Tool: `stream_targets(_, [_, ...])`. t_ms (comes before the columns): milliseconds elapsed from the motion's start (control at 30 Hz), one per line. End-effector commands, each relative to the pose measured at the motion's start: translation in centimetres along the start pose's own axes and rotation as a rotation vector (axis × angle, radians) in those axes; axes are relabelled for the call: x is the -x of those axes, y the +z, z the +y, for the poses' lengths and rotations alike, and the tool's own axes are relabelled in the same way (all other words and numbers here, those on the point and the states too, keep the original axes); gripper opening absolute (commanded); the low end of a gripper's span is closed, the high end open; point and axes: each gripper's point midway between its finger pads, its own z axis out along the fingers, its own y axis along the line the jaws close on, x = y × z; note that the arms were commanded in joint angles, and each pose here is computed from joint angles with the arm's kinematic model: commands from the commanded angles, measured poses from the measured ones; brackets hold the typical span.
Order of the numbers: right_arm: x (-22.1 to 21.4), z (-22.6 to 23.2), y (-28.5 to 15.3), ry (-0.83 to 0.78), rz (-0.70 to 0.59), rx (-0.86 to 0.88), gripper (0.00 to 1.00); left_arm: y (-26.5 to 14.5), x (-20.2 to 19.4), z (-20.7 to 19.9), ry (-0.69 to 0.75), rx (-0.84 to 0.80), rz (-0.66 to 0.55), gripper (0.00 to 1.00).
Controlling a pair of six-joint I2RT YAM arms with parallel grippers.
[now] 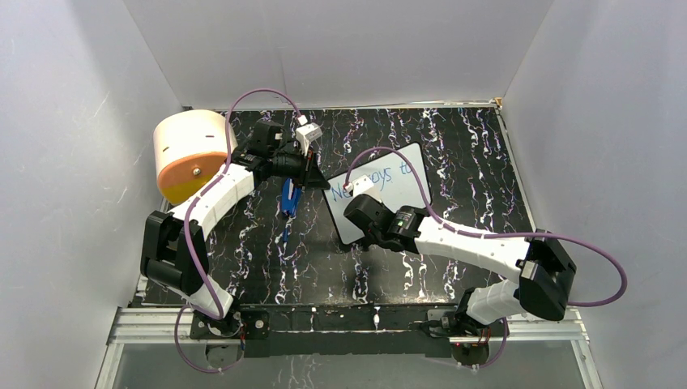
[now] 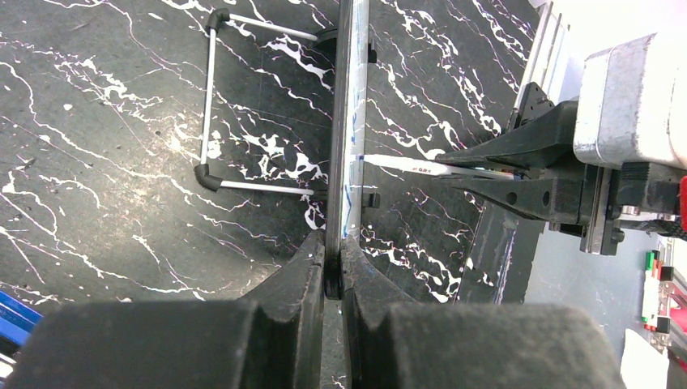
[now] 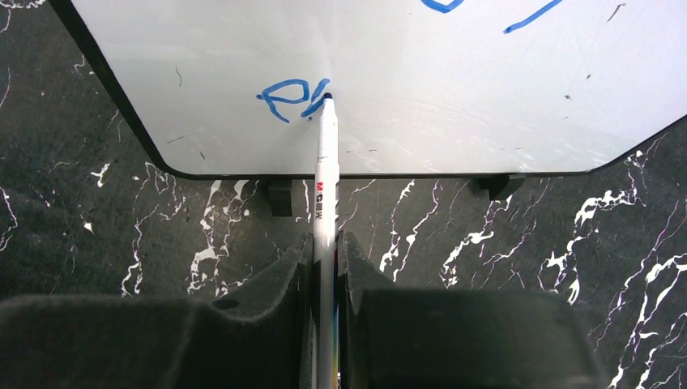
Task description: Write a sentence on the whiteboard
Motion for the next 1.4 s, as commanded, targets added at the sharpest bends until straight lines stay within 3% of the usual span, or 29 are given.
stream_targets(0, [3.2, -0.7, -0.3, 0.071, -0.112, -0.018, 0.00, -0.1, -0.4, 0.6, 0.025, 0.027, 0.012, 0.00])
stream_targets(1000, [-1.0, -0.1, 0.2, 0.053, 0.037, 0.037, 0.00, 0.0, -0.4, 0.7, 0.020, 0.029, 0.015, 0.00])
stream_targets(1367, [-0.2, -0.2, 0.2, 0.066, -0.008, 0.031, 0.00, 0.0, -0.5, 0.7, 0.016, 0.024, 0.017, 0.00])
